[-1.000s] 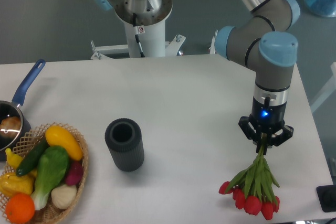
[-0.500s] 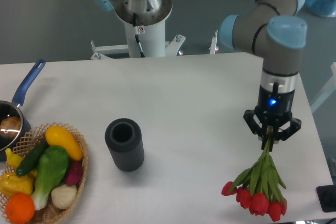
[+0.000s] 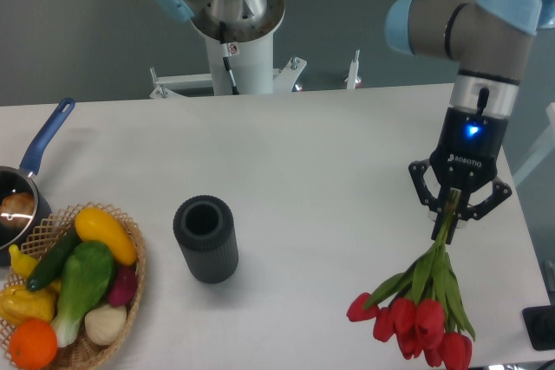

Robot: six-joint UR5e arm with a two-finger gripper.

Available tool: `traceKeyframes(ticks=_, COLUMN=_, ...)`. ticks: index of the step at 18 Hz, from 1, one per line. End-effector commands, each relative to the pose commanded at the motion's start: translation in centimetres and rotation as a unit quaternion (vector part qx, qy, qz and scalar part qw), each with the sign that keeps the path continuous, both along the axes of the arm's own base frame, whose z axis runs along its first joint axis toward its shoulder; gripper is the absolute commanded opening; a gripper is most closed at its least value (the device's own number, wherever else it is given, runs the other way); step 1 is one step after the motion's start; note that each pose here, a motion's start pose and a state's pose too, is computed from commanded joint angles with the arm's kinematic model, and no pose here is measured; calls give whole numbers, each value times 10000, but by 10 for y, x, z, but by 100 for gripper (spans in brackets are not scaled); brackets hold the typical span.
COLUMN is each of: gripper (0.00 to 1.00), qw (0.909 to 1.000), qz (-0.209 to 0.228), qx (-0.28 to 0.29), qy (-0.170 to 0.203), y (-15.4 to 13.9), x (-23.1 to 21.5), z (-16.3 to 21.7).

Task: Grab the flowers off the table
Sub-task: 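Lift the gripped tulips up off the table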

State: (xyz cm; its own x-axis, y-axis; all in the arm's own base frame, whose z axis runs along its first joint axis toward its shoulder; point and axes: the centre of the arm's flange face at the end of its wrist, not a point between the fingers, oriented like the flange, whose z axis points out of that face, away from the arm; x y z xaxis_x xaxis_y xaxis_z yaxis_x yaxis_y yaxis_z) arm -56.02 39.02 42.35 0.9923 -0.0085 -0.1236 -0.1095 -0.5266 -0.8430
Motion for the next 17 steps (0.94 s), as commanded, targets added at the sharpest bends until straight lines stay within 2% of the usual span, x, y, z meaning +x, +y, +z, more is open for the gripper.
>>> traceKeyframes(ticks=3, gripper=16, qw=9996, qz=-102, qx=268, qy=-85, y=-3, x=-1, z=5)
traceKeyframes(ticks=7, gripper=16, qw=9943, qz=-326, qx=979, qy=-282, y=-20, x=-6, z=17)
traceKeyframes(ticks=17, gripper=15, qw=9937, qz=-316, qx=1040, qy=-285, y=-25, x=-9, z=19)
